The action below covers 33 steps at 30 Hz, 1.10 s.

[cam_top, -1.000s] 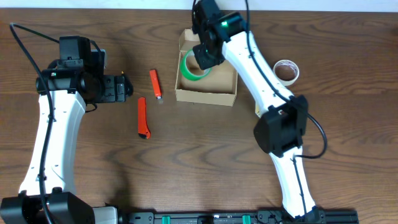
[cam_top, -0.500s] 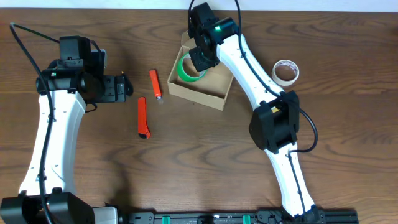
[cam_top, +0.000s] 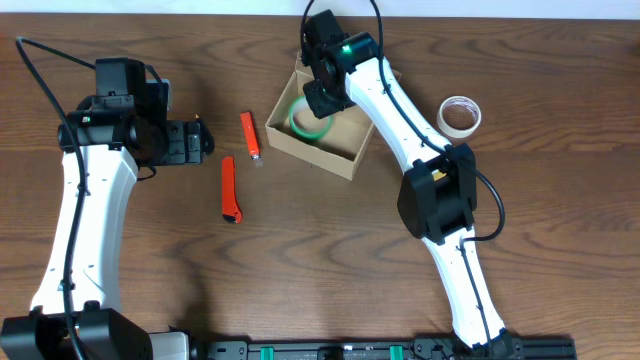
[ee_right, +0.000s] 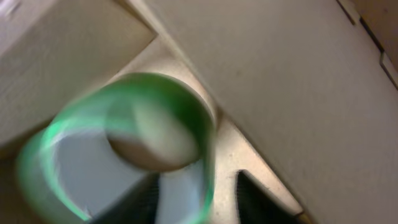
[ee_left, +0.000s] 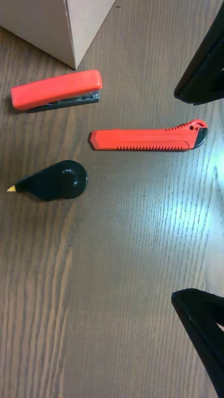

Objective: Pack container
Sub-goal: 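Carry the green tape with the right gripper and lower it into the box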

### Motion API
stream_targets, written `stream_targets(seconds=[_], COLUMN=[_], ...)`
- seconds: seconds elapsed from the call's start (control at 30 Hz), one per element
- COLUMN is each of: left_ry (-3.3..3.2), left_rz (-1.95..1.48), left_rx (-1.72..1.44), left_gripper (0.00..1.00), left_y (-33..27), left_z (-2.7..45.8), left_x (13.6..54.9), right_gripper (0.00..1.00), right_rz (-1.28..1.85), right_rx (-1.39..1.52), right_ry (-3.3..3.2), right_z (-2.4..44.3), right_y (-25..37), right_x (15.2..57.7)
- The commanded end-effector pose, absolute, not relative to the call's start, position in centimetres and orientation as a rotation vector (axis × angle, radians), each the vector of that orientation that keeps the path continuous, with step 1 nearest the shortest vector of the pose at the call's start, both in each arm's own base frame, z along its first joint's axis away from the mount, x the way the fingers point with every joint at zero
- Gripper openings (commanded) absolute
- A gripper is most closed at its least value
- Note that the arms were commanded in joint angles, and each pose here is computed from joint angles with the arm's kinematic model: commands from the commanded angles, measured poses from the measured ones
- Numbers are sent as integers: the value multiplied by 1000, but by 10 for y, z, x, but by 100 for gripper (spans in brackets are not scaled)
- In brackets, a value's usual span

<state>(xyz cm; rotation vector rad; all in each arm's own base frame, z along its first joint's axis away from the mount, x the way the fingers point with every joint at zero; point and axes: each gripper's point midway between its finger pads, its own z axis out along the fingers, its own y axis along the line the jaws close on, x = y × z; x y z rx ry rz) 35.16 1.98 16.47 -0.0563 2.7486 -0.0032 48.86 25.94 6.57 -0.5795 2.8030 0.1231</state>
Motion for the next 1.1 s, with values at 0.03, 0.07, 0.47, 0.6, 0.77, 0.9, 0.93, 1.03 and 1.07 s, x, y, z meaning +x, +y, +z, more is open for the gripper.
stream_targets(seconds=[0.03,0.07,0.47,0.6,0.77,0.9,0.93,1.03,1.07], left_ry=[2740,2740,2740,2740,2740,2740,2740,2740,2740], left_rz=[14,14,14,14,15,14,14,14,14], left_rx=[-39,-39,-39,-39,-39,-39,-39,-39,-39], left_gripper=[95,95,95,96,95,95,95,95,95], left_y=[24,24,24,24,24,24,24,24,24], left_z=[169,169,169,169,169,169,169,169,169], left_x=[355,355,355,355,355,355,355,355,355], right_gripper=[52,52,53,54,55,55,55,55,54], right_rz=[122,122,76,19,-43,-52,-55,-63,-63], right_rx=[-607,-607,-631,-608,-532,-449,-428,-414,-431], right_ry=[2800,2801,2789,2785,2780,2782,2783,2774,2771], right_z=[64,64,99,104,105,106,106,107,107], right_y=[265,265,252,241,213,186,178,162,159], right_x=[485,485,476,479,495,510,513,521,522])
